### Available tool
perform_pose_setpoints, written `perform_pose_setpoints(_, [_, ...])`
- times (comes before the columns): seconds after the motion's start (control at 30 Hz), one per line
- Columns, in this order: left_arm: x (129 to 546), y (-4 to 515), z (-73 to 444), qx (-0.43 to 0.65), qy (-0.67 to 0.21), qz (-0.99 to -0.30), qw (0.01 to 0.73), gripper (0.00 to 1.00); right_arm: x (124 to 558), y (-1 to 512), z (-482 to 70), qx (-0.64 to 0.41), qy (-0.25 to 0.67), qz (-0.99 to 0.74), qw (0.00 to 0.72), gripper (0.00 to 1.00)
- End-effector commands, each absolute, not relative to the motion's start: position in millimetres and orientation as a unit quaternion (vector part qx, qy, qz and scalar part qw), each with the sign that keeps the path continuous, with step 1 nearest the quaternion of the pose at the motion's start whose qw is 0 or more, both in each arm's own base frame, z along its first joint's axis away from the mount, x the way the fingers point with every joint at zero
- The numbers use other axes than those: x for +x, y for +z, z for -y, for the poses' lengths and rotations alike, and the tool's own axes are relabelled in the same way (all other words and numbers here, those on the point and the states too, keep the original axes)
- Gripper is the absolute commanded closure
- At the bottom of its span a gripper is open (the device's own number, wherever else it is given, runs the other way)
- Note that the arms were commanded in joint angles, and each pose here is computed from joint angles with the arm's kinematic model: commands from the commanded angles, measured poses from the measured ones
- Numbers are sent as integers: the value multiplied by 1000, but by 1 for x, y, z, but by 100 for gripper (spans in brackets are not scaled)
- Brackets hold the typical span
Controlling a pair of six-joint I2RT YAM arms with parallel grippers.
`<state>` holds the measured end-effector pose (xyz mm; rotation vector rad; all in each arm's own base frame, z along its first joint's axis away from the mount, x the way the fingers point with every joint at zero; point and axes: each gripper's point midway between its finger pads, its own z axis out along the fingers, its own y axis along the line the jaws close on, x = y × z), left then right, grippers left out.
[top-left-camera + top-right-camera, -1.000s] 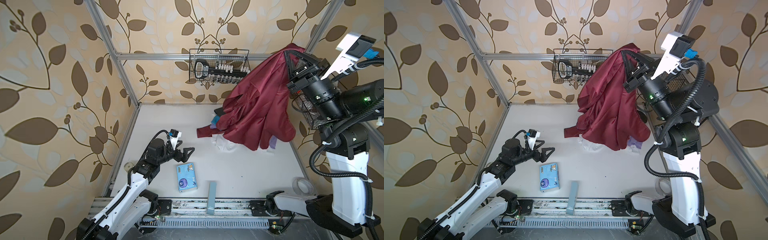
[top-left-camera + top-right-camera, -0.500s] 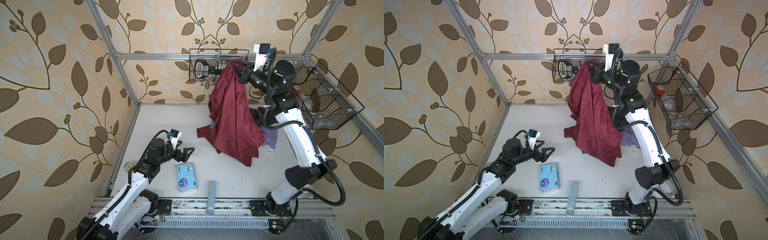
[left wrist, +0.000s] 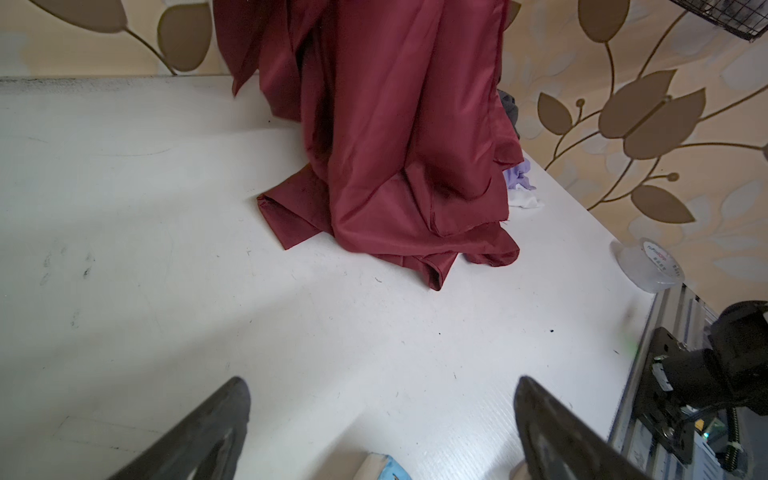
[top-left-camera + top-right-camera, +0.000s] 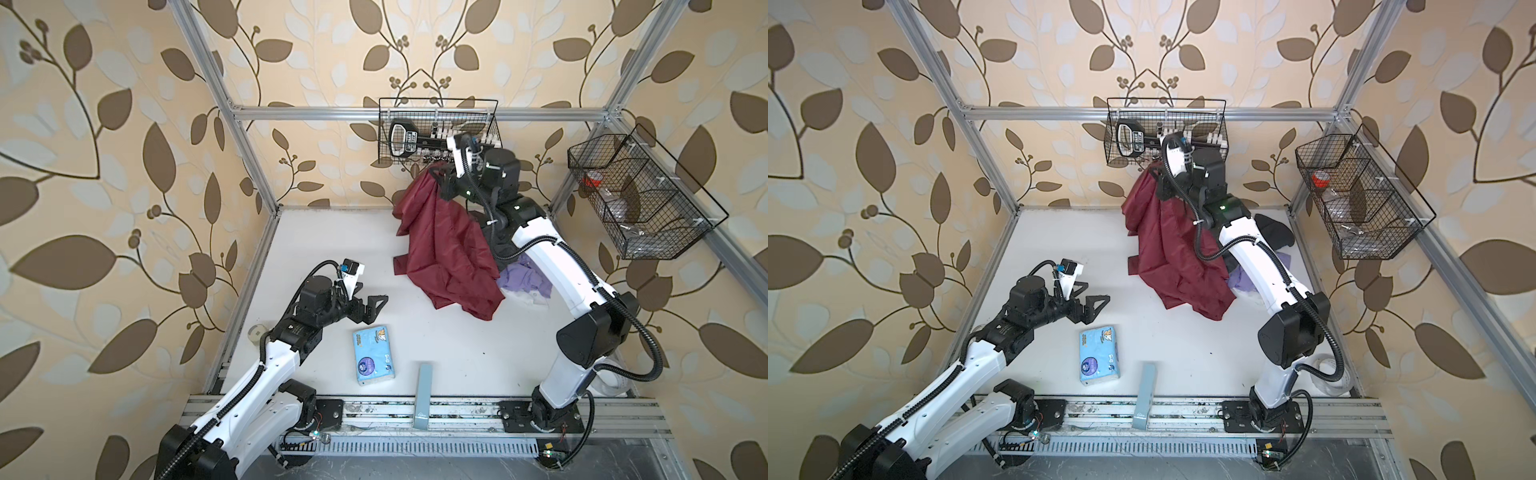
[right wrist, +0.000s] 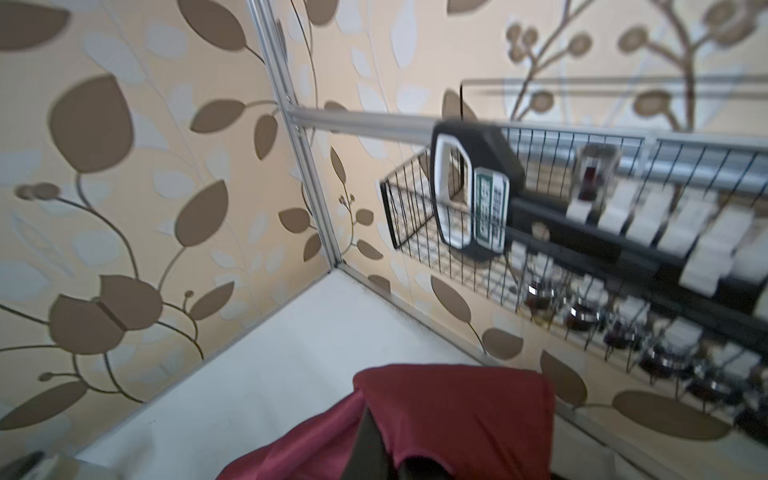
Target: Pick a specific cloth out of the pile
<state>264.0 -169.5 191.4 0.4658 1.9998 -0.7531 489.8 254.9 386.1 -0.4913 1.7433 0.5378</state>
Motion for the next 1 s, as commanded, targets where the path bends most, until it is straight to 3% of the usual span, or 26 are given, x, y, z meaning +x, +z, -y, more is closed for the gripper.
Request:
perform_pose_setpoints(0.0, [267, 204, 173, 205, -304, -798, 478, 1, 488, 301, -232, -207, 133, -820, 517, 100])
perform_pose_setpoints(0.13, [266, 205, 174, 206, -307, -797, 477, 1, 465, 218, -214, -196, 95, -878, 425, 100])
perform_pose_setpoints(0.27, [265, 206, 174, 205, -307, -795, 481, 1, 434, 168, -204, -190, 82, -907, 368, 100])
perform_pose_setpoints(0.57, [264, 208, 174, 204, -311, -794, 480, 1, 374, 127, -204, -207, 65, -927, 308, 98])
perform_pose_setpoints(0.63, [263, 209, 175, 204, -313, -793, 481, 1, 363, 121, -206, -209, 71, -929, 298, 88])
perform_pose_setpoints(0.8, [263, 209, 175, 205, -315, -792, 481, 1, 347, 109, -213, -222, 83, -931, 278, 50])
perform_pose_setpoints(0.97, [263, 211, 175, 205, -315, -791, 483, 1, 338, 90, -222, -241, 84, -934, 251, 35])
